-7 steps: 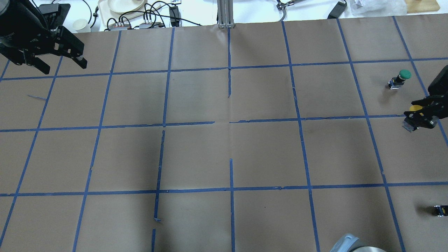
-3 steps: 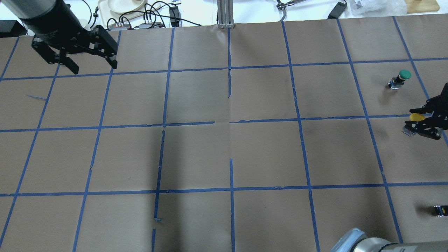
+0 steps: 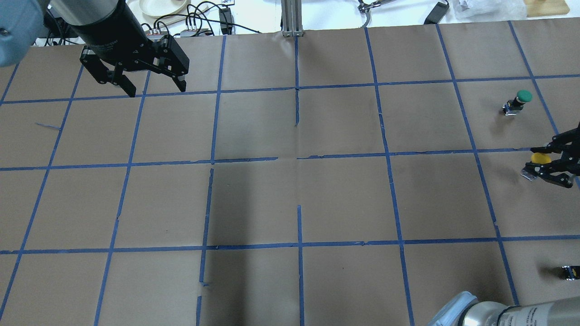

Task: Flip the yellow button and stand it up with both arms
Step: 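Lower the yellow button upright onto the table with the right gripper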

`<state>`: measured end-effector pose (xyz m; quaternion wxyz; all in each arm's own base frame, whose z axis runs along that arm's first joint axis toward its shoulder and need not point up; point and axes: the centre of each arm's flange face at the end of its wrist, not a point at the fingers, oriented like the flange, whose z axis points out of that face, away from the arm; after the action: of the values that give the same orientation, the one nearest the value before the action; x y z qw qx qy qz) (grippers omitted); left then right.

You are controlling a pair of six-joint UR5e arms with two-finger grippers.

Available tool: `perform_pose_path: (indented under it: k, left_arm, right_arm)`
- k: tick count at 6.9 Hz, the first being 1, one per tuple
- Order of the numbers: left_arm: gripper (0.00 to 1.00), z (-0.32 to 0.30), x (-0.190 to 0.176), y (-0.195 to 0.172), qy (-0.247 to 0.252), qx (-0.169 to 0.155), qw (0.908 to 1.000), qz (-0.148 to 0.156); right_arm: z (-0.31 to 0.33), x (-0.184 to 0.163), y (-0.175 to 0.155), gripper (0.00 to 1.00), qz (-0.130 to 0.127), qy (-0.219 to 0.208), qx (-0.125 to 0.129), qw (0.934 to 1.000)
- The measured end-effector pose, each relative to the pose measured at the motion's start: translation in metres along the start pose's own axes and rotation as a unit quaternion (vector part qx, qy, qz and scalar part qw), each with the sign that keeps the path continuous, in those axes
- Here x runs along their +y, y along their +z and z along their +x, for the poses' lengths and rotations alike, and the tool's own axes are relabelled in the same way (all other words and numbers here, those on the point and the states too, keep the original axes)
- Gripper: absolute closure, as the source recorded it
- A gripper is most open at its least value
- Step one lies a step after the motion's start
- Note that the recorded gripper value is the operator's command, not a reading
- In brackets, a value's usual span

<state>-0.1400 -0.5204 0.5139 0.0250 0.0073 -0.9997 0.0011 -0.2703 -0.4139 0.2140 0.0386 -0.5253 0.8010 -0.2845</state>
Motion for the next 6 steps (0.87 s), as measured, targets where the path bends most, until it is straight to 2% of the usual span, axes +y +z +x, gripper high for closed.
perform_pose_path:
  k: [1, 2, 3, 6]
  left_arm:
    - [0.0, -0.004, 0.0004, -0.001, 0.0, -0.006, 1.0, 0.001]
    - [0.0, -0.0067, 0.0003, -0.002, -0.002, -0.011, 0.9999, 0.002]
    - [0.0, -0.0077, -0.0003, -0.0022, -0.003, -0.014, 0.9999, 0.003]
    - [0.0, -0.0084, -0.003, 0.0025, -0.004, -0.014, 0.9999, 0.0]
  right_arm:
    - [-0.001, 0.0074, -0.0004, 0.77, 0.004, -0.016, 0.002, 0.9999]
    - [-0.0018, 0.011, -0.0009, 0.23, 0.007, -0.031, 0.004, 0.9995]
    - [-0.0028, 0.0133, -0.0009, 0.01, 0.008, -0.033, 0.005, 0.9994]
    - [-0.0039, 0.0148, -0.0003, 0.0, 0.009, -0.002, 0.004, 0.9999]
